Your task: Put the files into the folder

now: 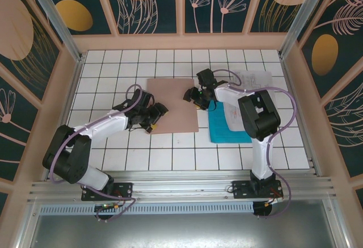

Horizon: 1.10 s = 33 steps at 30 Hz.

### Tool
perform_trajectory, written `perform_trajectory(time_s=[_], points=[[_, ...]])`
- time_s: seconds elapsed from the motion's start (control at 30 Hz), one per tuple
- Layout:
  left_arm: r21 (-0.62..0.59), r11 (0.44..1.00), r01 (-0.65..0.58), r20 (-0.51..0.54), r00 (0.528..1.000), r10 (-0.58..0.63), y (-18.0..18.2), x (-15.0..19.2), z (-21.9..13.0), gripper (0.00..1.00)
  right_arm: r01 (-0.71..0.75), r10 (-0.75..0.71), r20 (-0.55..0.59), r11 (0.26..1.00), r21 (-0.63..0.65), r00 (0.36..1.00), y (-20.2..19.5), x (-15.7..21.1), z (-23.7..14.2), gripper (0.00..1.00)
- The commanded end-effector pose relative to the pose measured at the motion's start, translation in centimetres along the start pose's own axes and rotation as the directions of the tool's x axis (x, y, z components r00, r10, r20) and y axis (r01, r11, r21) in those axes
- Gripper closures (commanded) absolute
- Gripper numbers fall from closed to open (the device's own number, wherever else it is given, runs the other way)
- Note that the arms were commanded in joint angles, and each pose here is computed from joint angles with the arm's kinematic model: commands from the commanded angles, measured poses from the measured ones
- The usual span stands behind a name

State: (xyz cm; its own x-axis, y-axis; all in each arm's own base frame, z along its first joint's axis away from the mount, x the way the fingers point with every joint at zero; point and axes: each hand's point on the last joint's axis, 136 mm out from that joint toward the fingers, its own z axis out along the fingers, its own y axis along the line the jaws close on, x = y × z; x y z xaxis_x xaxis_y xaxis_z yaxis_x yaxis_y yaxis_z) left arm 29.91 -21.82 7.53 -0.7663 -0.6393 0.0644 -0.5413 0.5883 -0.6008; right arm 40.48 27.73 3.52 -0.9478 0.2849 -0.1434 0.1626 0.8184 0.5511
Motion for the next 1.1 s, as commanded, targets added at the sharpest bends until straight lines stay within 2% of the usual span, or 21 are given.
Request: perform_trajectory(time_s=[0.0,0.43,0.73,0.93,1.07], points=[[0.037,0.997,0.071,-0.034,0.997,-0.070,0.0,1.1,0.1,0.22,0.008,-0.008,-0.005,1.000,0.017,1.000,-0.3,-0.1,0.4,0.36],[0.065,0.961,0.269,0.002,0.963,-0.270,2.7,1.6,0.0,0.21,-0.018,0.022,-0.035,0.995,0.102,0.999,-2.9,1.6,0.8,0.38],[0.094,0.948,0.303,0.037,0.951,-0.307,3.3,0.8,1.0,0.25,-0.024,0.029,-0.045,0.995,0.100,0.999,-2.9,1.8,0.9,0.38],[0.150,0.937,0.314,0.045,0.945,-0.324,3.0,0.3,1.7,0.34,-0.028,0.033,-0.056,0.995,0.098,0.998,-2.9,2.0,1.0,0.38],[0.139,0.938,0.319,0.035,0.945,-0.326,3.0,0.6,1.8,0.34,-0.032,0.039,-0.061,0.994,0.102,0.997,-3.1,2.1,1.2,0.38]])
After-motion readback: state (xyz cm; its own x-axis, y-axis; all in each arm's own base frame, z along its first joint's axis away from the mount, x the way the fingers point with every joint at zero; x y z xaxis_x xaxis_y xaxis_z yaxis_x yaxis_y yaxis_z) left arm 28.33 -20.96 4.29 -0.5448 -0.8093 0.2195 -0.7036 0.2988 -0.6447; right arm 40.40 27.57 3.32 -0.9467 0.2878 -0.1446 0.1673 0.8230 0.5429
